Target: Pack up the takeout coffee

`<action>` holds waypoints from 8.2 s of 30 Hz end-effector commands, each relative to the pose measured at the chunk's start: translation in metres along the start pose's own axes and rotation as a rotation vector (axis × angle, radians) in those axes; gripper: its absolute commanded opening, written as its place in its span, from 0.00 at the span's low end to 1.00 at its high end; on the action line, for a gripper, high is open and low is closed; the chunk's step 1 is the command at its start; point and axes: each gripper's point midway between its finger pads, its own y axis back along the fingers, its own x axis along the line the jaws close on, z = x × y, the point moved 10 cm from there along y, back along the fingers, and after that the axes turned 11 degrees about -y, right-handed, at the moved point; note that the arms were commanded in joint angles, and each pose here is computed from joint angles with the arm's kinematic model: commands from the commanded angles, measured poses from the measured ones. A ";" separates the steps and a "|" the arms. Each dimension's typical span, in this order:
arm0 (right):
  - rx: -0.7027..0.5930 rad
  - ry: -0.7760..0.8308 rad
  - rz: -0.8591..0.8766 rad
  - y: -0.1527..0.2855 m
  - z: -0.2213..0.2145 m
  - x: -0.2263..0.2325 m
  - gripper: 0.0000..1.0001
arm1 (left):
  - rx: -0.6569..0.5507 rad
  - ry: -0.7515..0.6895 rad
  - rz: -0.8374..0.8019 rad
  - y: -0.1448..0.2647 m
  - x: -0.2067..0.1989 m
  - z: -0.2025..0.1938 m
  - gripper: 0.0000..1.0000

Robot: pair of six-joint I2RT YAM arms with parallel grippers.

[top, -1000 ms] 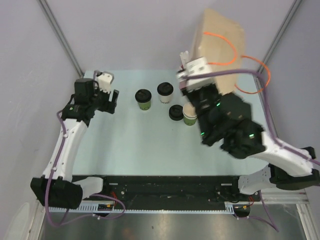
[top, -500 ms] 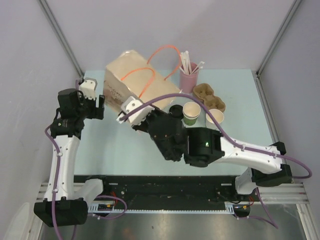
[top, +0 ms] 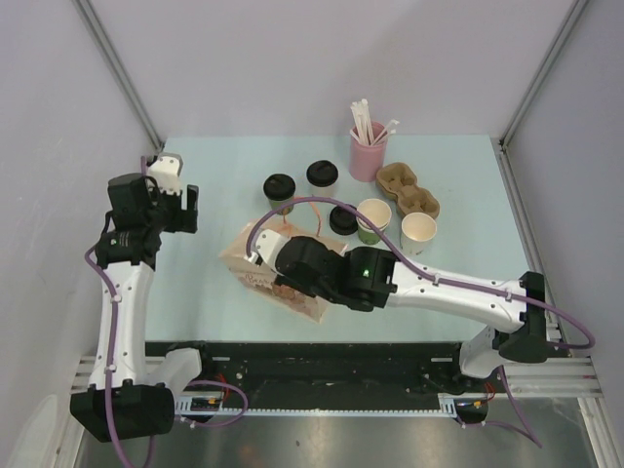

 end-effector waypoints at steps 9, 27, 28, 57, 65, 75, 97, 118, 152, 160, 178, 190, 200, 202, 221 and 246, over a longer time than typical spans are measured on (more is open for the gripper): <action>0.050 -0.124 0.136 -0.011 0.006 0.000 0.19 | -0.036 0.018 -0.059 0.008 -0.002 0.010 0.83; -0.287 -0.420 -0.066 0.089 0.075 -0.103 0.84 | -0.091 -0.114 -0.188 0.027 -0.026 0.031 0.86; -0.287 -0.456 -0.057 0.091 0.071 -0.119 0.84 | -0.094 -0.112 -0.195 0.027 -0.025 0.034 0.86; 0.183 -0.940 -0.333 -0.071 -0.215 -0.424 0.46 | -0.021 -0.131 -0.187 0.026 -0.027 0.044 0.86; 0.244 -0.931 -0.288 -0.086 -0.227 -0.420 0.47 | -0.018 -0.137 -0.170 0.027 -0.025 0.046 0.86; 0.291 -0.918 -0.301 -0.096 -0.232 -0.416 0.37 | -0.026 -0.139 -0.180 0.027 -0.025 0.049 0.86; 0.340 -0.884 -0.289 -0.108 -0.234 -0.411 0.34 | -0.039 -0.163 -0.197 0.029 -0.026 0.048 0.86; 0.239 -0.805 -0.369 -0.075 -0.196 -0.406 0.00 | -0.031 -0.185 -0.208 0.025 -0.026 0.046 0.86; 0.223 -0.410 0.041 -0.162 -0.159 -0.390 0.50 | -0.009 -0.195 -0.202 0.018 -0.025 0.047 0.86; 0.243 -0.406 0.039 -0.170 -0.166 -0.393 0.40 | -0.005 -0.189 -0.205 0.017 -0.025 0.048 0.86; 0.258 -0.340 0.029 -0.167 -0.158 -0.393 0.02 | -0.009 -0.204 -0.207 0.019 -0.025 0.046 0.86; 0.126 -0.242 -0.183 -0.122 -0.131 -0.406 0.00 | -0.012 -0.210 -0.228 0.016 -0.027 0.046 0.86; 0.056 -0.178 -0.260 -0.102 -0.114 -0.408 0.00 | -0.023 -0.215 -0.247 0.016 -0.028 0.047 0.86; 0.034 -0.180 -0.301 -0.092 -0.107 -0.412 0.00 | -0.029 -0.208 -0.256 0.017 -0.029 0.048 0.86; -0.483 0.098 -0.334 0.090 0.075 -0.288 0.00 | -0.062 -0.139 -0.442 0.008 -0.065 0.071 0.79; -0.371 0.137 0.327 0.000 0.106 -0.072 0.00 | -0.041 -0.072 -0.584 0.002 -0.085 0.045 0.10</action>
